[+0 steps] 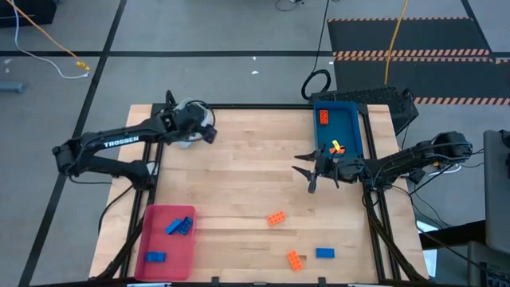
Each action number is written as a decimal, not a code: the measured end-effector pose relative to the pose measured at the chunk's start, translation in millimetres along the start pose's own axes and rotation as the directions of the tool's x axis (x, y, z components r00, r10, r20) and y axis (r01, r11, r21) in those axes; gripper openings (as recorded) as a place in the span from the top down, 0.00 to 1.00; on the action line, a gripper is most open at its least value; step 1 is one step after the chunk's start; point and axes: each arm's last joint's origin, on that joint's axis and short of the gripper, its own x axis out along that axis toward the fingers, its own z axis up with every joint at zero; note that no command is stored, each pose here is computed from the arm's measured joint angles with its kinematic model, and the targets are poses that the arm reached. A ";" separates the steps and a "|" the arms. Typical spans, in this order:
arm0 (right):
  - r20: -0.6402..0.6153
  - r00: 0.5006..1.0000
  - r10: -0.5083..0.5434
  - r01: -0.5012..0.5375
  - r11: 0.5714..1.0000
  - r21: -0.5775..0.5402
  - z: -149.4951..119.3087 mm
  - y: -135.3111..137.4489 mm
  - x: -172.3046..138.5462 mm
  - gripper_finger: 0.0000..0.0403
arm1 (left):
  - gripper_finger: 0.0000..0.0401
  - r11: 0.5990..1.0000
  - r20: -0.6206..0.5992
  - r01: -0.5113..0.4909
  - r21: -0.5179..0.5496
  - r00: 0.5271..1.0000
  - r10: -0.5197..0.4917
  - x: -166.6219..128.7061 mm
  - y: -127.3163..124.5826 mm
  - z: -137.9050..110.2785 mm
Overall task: Sort & place blocks by color
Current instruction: Put the orange game piece into the blue bin
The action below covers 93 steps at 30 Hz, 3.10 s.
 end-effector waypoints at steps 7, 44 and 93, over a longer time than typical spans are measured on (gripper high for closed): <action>-0.027 0.999 0.043 -0.043 0.999 0.007 -1.4 2.7 0.1 0.59 | 0.32 0.881 0.206 0.428 0.201 0.861 -0.465 -25.7 -48.1 15.3; -0.547 0.707 0.448 -0.543 0.840 -0.014 19.9 127.1 53.1 0.40 | 0.47 0.305 0.183 0.697 0.649 0.246 -0.952 -57.0 -157.9 -13.2; -0.624 0.715 0.315 -0.420 0.907 -0.023 -26.7 133.4 76.8 0.67 | 0.47 0.320 0.151 0.606 0.729 0.313 -0.938 -90.8 -128.4 -11.0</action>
